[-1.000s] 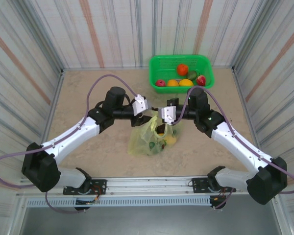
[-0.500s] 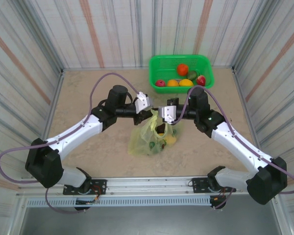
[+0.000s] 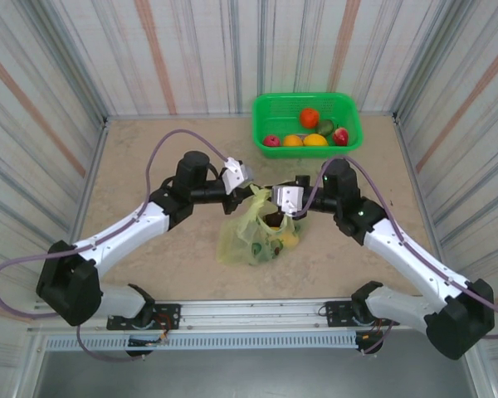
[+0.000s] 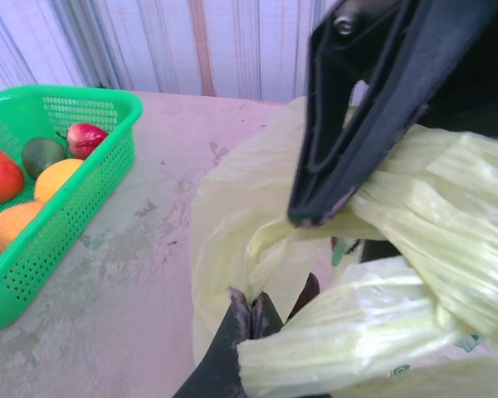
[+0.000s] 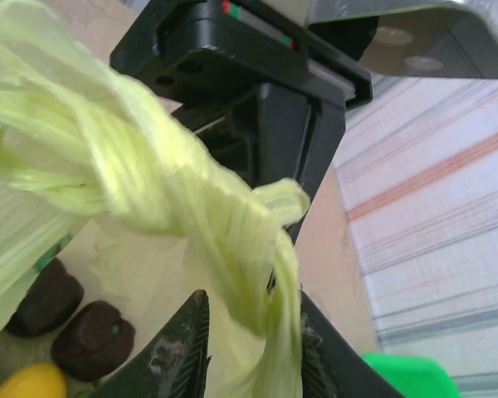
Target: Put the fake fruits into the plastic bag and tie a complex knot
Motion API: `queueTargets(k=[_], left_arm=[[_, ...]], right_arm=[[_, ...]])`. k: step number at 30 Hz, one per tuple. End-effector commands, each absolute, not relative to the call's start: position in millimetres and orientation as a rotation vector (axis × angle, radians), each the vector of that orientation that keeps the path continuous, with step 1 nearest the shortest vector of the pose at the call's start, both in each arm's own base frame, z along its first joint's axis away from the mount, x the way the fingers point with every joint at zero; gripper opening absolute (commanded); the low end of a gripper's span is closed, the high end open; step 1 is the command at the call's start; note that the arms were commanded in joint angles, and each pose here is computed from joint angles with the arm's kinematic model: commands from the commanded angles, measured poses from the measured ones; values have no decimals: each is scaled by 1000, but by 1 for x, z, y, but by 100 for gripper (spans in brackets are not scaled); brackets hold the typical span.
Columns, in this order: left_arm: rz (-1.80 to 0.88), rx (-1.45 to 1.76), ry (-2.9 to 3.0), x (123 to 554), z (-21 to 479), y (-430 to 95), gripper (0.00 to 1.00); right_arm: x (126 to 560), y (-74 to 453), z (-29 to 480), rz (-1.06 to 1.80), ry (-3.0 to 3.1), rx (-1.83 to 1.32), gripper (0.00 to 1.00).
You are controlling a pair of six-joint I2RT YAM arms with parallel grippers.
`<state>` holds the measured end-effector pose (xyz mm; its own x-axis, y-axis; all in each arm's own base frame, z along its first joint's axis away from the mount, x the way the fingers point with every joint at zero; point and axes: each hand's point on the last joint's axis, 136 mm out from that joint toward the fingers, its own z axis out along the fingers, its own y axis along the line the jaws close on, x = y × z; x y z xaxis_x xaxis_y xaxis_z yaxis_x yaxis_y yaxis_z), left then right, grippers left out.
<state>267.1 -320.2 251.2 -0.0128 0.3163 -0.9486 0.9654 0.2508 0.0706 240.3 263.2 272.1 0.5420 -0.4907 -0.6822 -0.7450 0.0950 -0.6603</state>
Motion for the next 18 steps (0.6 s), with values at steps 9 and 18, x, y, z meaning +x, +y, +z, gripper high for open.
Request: queueTargets(k=[9,18], left_arm=[[-758,1167,1563,256,259,-314,0],[-714,1136,1597,259,241,-310,0]], right_arm=[[205,224,309,275,1298,-1137,34],[169,229,313,731,1573,-828,3]])
